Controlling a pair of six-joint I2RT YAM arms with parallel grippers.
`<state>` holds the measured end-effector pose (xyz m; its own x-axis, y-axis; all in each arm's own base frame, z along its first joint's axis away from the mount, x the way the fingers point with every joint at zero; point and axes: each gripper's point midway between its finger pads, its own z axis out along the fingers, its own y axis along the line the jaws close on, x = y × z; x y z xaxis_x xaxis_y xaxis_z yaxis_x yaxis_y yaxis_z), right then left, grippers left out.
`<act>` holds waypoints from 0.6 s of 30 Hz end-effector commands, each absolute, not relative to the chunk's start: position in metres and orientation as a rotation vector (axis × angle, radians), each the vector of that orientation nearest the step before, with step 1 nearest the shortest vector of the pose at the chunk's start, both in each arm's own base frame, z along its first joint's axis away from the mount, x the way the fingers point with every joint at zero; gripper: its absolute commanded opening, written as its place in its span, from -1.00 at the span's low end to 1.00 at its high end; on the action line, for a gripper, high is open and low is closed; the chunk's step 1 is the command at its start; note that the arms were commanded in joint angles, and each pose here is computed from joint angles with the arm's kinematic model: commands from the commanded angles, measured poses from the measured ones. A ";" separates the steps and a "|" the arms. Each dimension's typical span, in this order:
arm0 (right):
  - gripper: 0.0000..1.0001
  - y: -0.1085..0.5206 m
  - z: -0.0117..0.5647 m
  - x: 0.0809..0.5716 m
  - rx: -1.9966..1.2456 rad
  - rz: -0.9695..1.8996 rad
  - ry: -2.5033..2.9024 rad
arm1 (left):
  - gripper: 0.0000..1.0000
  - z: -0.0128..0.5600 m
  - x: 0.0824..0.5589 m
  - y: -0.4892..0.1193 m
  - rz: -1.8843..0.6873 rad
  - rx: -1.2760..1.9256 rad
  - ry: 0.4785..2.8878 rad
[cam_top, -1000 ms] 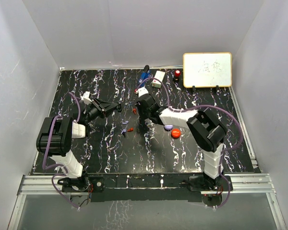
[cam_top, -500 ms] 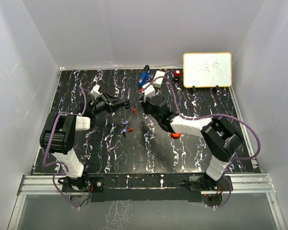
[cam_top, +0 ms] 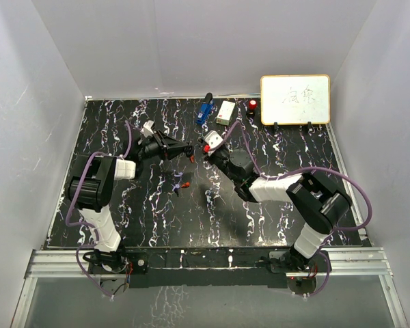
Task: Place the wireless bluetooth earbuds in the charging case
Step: Place the earbud in the charging case.
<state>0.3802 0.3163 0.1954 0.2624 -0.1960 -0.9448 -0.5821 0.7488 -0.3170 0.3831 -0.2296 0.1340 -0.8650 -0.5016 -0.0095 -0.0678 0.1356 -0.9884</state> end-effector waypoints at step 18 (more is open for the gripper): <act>-1.00 0.338 0.238 0.370 -0.970 0.094 0.789 | -1.00 0.152 0.379 -0.243 -1.836 -0.435 2.172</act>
<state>0.3727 0.3378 0.2204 0.6235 -0.2769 -0.7311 -0.4855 0.5959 -0.6397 0.3799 -0.2397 0.1321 -0.9024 -0.4304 0.0186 -0.1018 0.1711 -0.9800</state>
